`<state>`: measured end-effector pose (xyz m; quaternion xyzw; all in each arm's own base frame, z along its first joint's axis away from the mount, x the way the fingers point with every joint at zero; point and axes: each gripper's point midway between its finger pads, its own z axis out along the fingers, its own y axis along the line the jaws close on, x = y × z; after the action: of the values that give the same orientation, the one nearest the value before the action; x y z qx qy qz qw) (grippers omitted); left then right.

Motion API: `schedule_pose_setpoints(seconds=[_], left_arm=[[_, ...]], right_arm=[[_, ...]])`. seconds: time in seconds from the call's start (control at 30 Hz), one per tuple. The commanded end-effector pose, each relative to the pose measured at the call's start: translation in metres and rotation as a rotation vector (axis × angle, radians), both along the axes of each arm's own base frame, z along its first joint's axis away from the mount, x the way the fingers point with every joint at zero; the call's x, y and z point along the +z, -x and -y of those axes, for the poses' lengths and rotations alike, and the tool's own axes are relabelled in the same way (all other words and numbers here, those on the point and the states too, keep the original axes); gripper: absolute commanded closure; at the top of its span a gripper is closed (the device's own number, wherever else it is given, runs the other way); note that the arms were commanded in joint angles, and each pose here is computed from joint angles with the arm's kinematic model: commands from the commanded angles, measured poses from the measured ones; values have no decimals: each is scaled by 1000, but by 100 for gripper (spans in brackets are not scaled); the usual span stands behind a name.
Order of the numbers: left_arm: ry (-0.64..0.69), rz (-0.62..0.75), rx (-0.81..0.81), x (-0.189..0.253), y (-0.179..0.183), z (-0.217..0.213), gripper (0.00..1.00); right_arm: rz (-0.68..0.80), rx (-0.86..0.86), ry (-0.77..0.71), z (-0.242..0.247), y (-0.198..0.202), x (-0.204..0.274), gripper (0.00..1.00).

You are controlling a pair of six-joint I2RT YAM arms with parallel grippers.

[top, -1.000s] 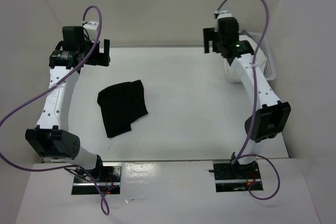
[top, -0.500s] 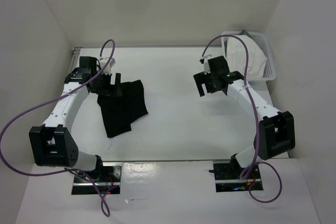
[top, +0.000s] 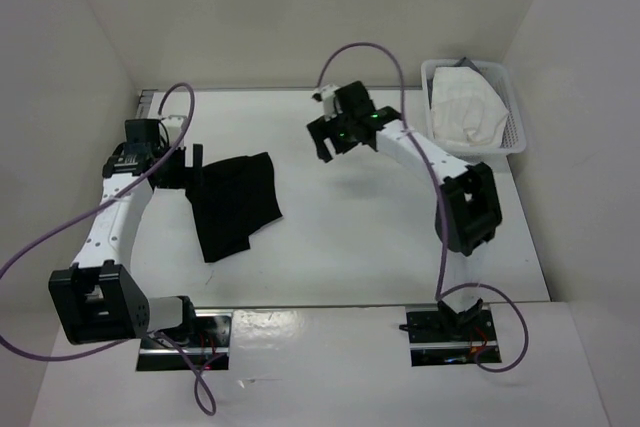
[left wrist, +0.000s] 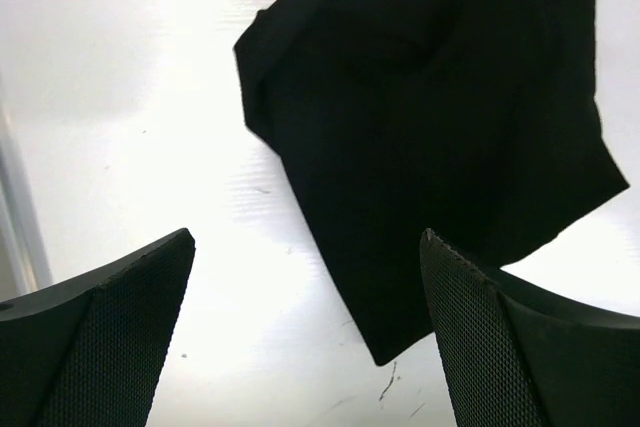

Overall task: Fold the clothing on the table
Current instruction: Flatten the skirt out

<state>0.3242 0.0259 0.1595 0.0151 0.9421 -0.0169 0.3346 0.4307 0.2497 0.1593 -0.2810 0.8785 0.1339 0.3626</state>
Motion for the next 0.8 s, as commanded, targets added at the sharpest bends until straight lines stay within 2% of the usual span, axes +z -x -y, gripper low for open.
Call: schedule_pose_setpoints(seconds=[0.0, 0.1, 0.3, 0.47, 0.67, 0.77], left_arm=[[-55, 41, 59, 10, 8, -11, 1], [-60, 18, 96, 6, 17, -22, 1], [-48, 14, 88, 1, 26, -24, 1], [-45, 5, 73, -2, 25, -23, 1], [1, -41, 15, -18, 22, -13, 1], [12, -86, 0, -30, 18, -12, 1]], right_arm=[[19, 123, -19, -76, 15, 1, 13], [-32, 133, -49, -107, 8, -12, 13], [-88, 165, -101, -131, 1, -31, 13], [-119, 164, -89, -144, -7, -59, 13], [-178, 227, -55, -165, 27, -86, 13], [-180, 293, -49, -191, 54, -90, 13]])
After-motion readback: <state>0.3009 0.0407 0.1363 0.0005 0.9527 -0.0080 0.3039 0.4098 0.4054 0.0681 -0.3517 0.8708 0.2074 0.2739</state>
